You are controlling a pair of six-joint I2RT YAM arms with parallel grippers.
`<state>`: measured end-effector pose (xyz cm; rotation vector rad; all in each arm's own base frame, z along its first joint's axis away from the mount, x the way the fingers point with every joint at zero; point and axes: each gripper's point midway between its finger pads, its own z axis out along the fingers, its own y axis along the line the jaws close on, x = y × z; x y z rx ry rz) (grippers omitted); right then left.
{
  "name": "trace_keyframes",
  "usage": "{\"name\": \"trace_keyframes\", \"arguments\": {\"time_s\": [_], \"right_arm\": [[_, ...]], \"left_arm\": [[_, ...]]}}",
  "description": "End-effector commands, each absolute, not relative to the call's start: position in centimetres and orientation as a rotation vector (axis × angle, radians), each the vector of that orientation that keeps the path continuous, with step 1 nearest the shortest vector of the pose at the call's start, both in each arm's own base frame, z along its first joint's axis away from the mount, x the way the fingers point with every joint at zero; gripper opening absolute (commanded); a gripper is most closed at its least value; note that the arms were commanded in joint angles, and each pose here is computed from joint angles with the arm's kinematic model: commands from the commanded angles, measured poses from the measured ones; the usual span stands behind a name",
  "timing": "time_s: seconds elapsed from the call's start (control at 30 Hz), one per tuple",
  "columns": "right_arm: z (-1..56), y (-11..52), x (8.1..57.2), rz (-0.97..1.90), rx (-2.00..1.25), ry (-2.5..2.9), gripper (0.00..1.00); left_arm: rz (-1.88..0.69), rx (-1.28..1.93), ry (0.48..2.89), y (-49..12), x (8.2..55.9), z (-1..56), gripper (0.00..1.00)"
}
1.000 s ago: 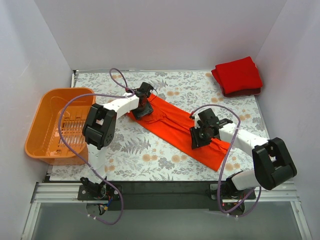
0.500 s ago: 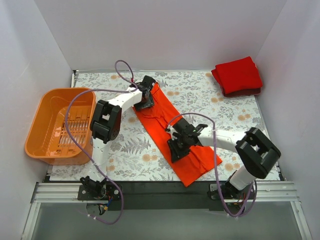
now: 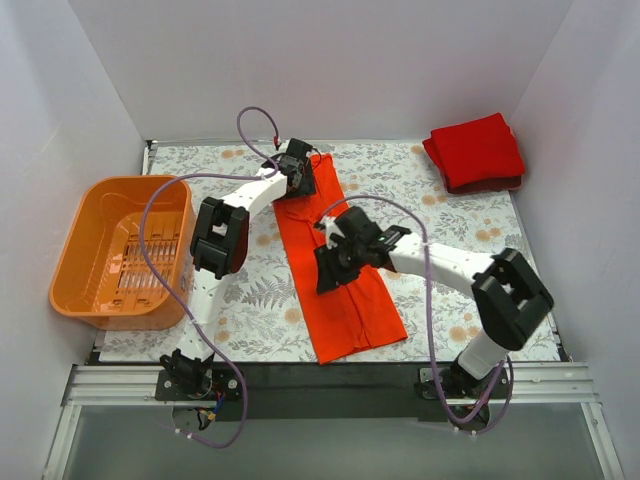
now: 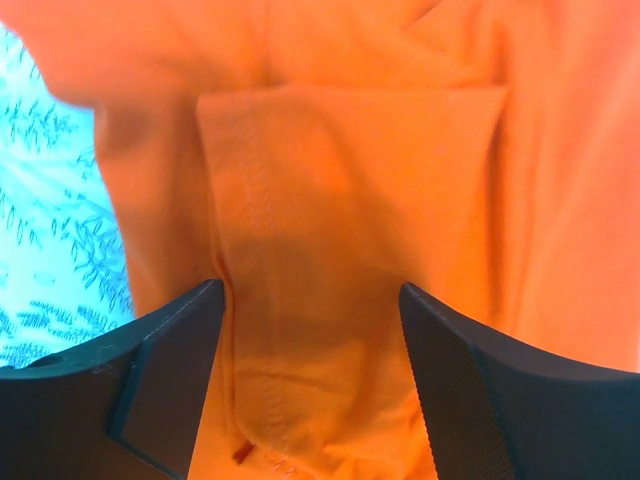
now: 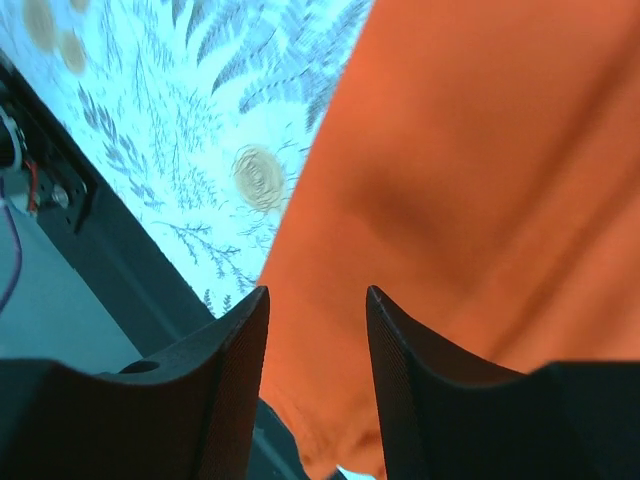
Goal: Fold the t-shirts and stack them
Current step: Fold the tshirt
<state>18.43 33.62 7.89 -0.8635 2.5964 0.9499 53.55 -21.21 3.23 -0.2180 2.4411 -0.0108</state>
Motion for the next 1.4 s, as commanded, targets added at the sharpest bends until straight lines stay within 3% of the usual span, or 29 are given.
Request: {"name": "trace_keyframes", "arguments": {"time_s": [0.0,0.13,0.47,1.17,1.37], "right_arm": [[10.7,29.6,22.4,0.888,-0.695,2.493,0.52],[10.2,24.5,23.9,0.789,-0.571,2.482,0.62],[7.2,19.2,22.3,0.722,-0.476,2.541,0.63],[6.9,20.7,20.0,0.92,-0.522,2.574,0.63],[6.8,23.0,18.8,1.04,-0.517,2.579,0.62]], "left_arm": [[-0.149,-0.215,2.295,-22.5,56.0,10.0,0.71],[-0.217,-0.316,2.297,-23.3,54.4,11.4,0.75],[-0.082,-0.412,2.312,-22.7,51.9,10.6,0.66],[-0.062,-0.226,2.48,-25.0,53.0,0.3,0.65],[-0.116,-0.123,2.443,-25.5,56.1,0.1,0.67]]}}
